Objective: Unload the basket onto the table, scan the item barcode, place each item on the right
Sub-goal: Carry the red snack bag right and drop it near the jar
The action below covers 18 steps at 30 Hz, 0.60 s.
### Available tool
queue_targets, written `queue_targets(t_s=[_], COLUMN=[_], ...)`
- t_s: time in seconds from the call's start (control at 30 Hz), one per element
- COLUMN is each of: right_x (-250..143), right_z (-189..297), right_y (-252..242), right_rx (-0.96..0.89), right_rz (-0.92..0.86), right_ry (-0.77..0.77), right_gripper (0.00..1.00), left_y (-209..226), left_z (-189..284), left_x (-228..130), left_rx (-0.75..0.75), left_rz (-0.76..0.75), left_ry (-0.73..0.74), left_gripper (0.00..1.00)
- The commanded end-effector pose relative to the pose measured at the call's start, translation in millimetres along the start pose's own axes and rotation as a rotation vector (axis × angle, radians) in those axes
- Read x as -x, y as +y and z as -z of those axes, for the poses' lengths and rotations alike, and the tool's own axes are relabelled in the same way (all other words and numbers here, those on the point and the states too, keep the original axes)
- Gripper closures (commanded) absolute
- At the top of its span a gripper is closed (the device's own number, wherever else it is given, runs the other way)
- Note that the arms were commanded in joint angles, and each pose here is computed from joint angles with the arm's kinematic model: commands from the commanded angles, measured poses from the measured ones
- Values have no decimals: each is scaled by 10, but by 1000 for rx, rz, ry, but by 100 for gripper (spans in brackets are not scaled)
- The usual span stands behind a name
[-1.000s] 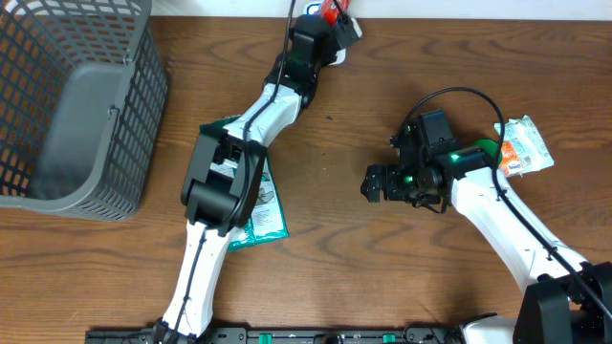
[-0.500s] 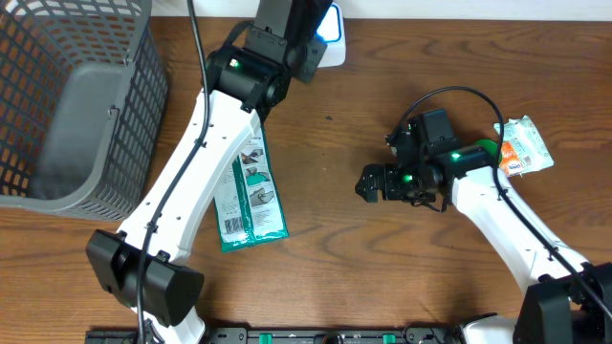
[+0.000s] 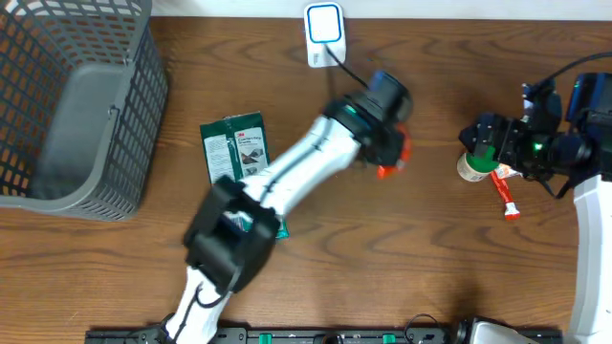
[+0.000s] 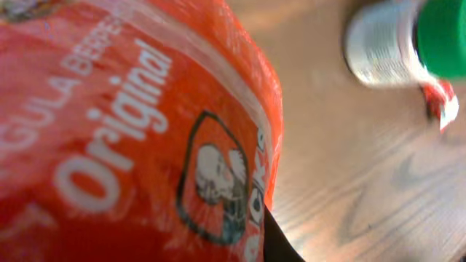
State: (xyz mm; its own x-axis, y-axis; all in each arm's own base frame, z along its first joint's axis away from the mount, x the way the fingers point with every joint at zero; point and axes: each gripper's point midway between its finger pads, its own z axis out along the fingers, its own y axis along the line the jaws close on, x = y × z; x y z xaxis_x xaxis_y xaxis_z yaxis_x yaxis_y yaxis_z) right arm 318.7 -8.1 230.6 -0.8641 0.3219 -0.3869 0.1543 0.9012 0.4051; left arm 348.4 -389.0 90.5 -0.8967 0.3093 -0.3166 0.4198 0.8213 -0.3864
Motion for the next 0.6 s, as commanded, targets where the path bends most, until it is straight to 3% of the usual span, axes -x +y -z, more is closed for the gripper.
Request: queue_targets(t_s=[0.0,0.1,0.13,0.2,0.33,0.47,0.53,0.57], right_x=[0,3,3,3,4,-12,-52,-92], right_z=[11,11,11,11,16,21,3,-18], right_y=[-27,-60,-59,-58,108,212,294,369], right_rx=[-3,-22,-21,-21,76,130,150,160], right_rz=[19,18,18,18,21,26,41,62], right_ry=[0,-2,-2,-2,1,8,25,39], right_gripper=[1,1,1,1,1,1,1,3], left_y=[-466,-682,-709,-706,-453,-9,337,632], left_z=[-254,-253,-210,-67,610,1198,1467,1658], left_x=[-218,-222,-196,-101,221,294,244,168], left_rx=[-62,-95,-99,-107,-96,1,97,181], left_rz=[-61,-102,-105,-100,-49,28,91,146], left_ry=[28,1,-8,-38,-138,-185,-188,-180], left_gripper=[83,38,28,22,22,22,36,64])
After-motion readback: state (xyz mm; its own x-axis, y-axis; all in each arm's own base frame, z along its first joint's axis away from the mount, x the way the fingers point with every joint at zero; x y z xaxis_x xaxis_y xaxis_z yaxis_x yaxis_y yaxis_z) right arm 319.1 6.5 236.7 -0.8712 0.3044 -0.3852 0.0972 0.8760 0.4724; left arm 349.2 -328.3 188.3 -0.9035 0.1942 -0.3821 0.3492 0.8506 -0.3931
